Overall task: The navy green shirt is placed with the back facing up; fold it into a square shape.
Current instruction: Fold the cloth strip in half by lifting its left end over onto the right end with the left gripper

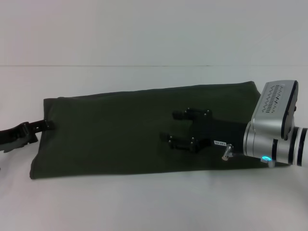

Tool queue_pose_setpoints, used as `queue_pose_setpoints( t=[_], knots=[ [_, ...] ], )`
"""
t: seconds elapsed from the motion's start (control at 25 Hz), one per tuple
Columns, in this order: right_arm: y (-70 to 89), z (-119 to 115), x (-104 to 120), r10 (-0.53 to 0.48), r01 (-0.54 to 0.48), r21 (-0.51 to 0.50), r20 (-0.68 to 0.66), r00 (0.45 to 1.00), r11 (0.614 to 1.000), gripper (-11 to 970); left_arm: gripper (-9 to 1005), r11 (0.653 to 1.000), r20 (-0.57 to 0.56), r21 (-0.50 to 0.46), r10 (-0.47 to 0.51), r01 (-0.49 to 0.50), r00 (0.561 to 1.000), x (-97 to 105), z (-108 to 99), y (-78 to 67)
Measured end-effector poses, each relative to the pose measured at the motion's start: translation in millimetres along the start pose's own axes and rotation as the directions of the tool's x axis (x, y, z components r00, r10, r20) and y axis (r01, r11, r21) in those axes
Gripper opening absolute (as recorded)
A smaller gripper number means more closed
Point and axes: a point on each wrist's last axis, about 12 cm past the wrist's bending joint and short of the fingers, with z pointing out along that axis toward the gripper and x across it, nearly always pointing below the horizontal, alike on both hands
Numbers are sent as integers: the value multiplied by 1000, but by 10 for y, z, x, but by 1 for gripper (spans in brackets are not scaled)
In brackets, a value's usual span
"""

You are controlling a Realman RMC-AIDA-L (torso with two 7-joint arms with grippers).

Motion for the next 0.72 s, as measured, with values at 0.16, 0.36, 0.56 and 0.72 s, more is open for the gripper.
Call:
queue_pose_setpoints(
  t=[0.16, 0.36, 0.56, 0.72],
  knots=[
    [0, 0, 0, 0, 0, 0, 0, 1000, 1000, 755, 839, 999, -7, -38, 22, -22, 1000, -34, -14, 23],
    [-2, 1, 0, -1, 1, 1, -1, 1000, 1000, 755, 839, 997, 10, -65, 29, -28, 1000, -46, -9, 51],
    [-9, 5, -2, -2, 2, 5, -4, 1000, 1000, 755, 840, 997, 13, -73, 39, -38, 999, -40, 22, 42],
    [-14, 13, -12, -3, 3, 5, -4, 1000, 1000, 755, 839, 996, 18, -79, 44, -43, 999, -35, 40, 42]
  ],
)
